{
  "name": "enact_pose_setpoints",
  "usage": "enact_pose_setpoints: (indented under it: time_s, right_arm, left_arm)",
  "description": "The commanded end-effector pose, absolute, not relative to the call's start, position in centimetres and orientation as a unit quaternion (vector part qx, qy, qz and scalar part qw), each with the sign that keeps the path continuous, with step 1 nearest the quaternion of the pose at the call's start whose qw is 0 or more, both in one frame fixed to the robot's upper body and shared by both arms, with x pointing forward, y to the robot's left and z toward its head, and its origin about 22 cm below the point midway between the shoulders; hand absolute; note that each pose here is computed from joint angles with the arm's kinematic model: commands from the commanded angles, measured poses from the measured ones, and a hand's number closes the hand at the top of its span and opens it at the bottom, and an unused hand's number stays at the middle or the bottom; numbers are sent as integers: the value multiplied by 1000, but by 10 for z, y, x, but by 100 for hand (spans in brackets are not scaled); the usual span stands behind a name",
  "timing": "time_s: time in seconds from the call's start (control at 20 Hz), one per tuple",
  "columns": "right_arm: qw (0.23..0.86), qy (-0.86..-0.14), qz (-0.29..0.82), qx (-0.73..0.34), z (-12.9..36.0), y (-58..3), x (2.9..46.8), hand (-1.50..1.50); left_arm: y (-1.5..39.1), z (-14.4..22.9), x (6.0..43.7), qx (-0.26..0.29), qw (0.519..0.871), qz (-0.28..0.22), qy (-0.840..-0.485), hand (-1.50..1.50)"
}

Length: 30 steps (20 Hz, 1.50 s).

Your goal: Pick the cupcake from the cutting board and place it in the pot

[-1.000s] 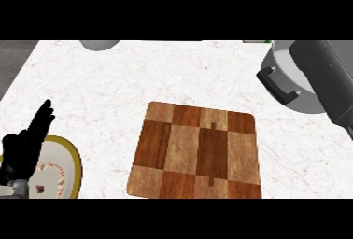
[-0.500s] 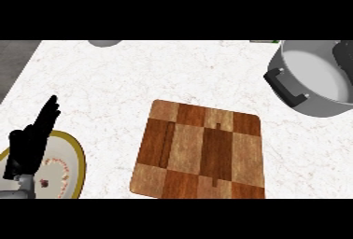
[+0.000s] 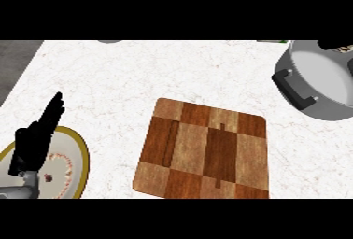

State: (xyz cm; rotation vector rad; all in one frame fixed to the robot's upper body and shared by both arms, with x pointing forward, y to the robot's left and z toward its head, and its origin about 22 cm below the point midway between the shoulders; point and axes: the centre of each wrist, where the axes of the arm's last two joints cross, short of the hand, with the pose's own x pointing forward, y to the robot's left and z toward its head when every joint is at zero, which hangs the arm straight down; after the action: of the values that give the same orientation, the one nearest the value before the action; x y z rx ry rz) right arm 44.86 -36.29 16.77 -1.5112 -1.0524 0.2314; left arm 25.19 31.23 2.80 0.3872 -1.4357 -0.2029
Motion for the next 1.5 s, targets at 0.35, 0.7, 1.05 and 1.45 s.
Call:
enact_pose_setpoints:
  time_s: [0.35,0.7,1.05,1.45]
  right_arm:
    - [624,-514,39,-587,168,-390,438,-150]
    - [531,-640,-97,-547,191,-373,446,-150]
    - [543,-674,-149,-479,171,-386,438,-150]
    - [552,-701,-163,-421,123,-395,421,-150]
  left_arm:
    - [310,31,252,165,725,-97,-661,0]
    - [318,26,255,184,734,-86,-648,0]
    - [311,35,246,183,736,-90,-645,0]
    - [315,27,236,198,739,-69,-640,0]
